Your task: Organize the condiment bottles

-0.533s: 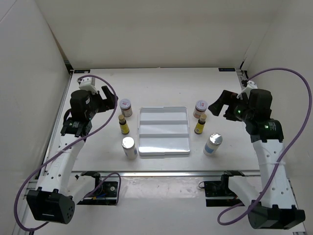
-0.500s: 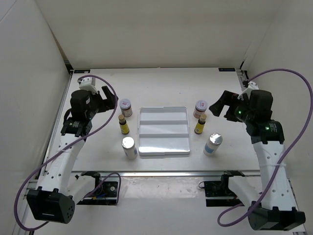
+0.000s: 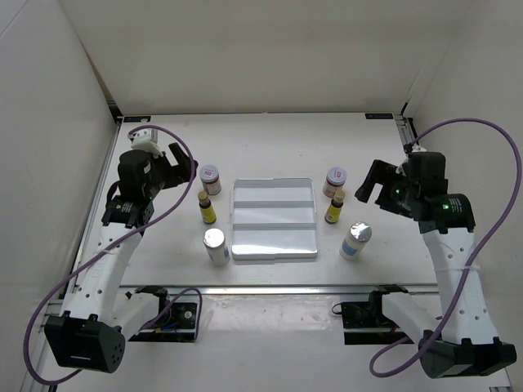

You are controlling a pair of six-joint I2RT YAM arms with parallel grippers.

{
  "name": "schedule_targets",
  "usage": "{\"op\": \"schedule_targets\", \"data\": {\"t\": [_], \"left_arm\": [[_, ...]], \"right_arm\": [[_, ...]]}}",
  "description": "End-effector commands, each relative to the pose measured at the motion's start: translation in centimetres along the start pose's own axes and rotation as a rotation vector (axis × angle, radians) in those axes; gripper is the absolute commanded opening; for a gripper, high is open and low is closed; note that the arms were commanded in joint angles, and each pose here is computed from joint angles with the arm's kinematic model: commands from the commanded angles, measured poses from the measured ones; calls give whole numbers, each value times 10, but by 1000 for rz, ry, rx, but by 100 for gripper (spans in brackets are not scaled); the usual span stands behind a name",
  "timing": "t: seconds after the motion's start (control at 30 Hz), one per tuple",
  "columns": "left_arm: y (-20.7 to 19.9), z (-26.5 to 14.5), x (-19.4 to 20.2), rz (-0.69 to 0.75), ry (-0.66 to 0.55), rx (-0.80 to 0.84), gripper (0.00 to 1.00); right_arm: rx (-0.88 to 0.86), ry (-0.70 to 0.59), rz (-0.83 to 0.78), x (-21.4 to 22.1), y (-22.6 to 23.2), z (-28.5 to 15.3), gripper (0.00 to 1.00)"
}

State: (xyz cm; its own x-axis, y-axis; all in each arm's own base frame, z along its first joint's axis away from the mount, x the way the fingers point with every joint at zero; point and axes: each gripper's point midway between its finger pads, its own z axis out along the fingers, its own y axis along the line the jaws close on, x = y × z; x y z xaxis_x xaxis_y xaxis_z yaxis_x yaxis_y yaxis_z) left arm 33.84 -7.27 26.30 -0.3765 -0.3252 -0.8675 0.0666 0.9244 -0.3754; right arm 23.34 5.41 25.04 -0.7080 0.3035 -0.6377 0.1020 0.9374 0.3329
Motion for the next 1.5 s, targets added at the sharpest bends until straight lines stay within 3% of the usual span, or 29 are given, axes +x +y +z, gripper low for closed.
{"op": "schedule_targets", "data": {"t": [0.0, 0.2, 0.7, 0.83, 1.03, 1.17, 1.3, 1.33, 1.47], "left_arm": [[3, -4, -4, -12, -17, -15, 100], [6, -3, -1, -13, -13, -28, 100], [11, -1, 2, -14, -4, -55, 100], [11, -1, 2, -14, -4, -55, 100], [14, -2, 4, -14, 1, -67, 100], [13, -4, 2, -14, -7, -63, 100], [13, -4, 2, -14, -7, -63, 100], [13, -4, 2, -14, -7, -63, 100], [13, -4, 2, -14, -7, -63, 100]], "right_arm": [[170, -21, -6, 4, -28, -12, 100], [202, 189, 47, 50, -37, 7, 100], [208, 289, 53, 83, -35, 45, 100], [213, 296, 60, 88, -34, 48, 96], [203, 350, 130, 115, -33, 51, 78], [213, 325, 143, 118, -36, 48, 71], [232, 319, 139, 118, -40, 44, 51], [217, 294, 139, 110, -36, 39, 42], [144, 214, 100, 80, -16, 24, 21]]}}
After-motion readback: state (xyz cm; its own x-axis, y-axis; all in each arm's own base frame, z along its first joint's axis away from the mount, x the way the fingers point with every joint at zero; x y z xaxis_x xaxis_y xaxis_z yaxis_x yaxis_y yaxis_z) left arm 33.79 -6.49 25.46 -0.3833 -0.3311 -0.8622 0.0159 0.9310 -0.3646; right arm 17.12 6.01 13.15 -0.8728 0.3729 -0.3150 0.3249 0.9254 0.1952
